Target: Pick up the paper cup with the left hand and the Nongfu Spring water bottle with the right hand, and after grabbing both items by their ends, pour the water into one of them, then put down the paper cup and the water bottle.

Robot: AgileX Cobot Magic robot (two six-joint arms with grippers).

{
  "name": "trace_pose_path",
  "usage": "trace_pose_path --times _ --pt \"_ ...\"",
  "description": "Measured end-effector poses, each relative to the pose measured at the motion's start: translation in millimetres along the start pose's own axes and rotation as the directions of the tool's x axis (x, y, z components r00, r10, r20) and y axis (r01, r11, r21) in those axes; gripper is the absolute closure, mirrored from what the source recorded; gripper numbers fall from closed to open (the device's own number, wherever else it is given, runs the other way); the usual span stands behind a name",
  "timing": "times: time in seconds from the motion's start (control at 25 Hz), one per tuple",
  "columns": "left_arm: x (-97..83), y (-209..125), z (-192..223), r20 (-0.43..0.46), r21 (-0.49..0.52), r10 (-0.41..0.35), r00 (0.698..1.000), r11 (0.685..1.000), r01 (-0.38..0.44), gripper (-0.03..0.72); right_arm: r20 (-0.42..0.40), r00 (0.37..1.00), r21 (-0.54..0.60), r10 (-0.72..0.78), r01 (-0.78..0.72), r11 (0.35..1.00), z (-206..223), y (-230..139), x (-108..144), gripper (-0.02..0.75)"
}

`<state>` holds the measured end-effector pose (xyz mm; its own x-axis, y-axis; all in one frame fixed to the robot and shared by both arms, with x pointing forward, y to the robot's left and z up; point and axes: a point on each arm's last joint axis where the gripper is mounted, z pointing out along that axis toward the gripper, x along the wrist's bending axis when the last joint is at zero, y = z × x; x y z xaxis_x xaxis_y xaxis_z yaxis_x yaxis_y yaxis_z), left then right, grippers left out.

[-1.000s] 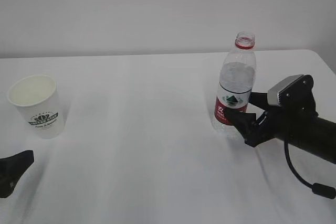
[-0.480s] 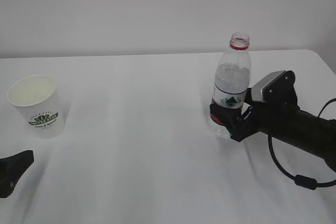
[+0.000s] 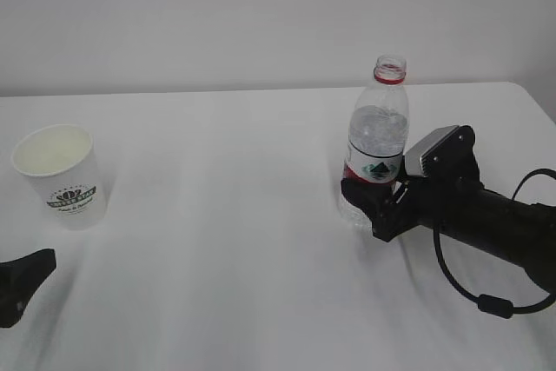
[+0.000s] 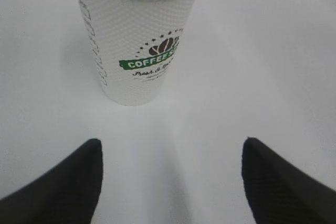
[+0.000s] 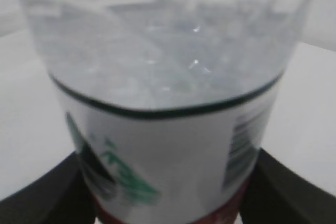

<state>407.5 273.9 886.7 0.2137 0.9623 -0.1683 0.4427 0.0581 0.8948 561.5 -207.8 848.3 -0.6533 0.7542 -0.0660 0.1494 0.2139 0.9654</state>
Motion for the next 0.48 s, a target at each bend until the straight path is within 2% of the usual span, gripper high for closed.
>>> trace_pose_path --times 0.16,0.48 --pt "0.0 0.0 0.0 0.000 0.000 0.000 1.000 1.000 0.000 0.096 0.001 1.000 -0.004 0.001 -0.001 1.000 0.0 0.2 -0.1 0.240" --pt "-0.1 0.0 0.0 0.002 0.000 0.001 1.000 1.000 -0.001 0.097 -0.004 1.000 -0.002 -0.008 0.008 1.000 0.0 2.3 -0.1 0.247"
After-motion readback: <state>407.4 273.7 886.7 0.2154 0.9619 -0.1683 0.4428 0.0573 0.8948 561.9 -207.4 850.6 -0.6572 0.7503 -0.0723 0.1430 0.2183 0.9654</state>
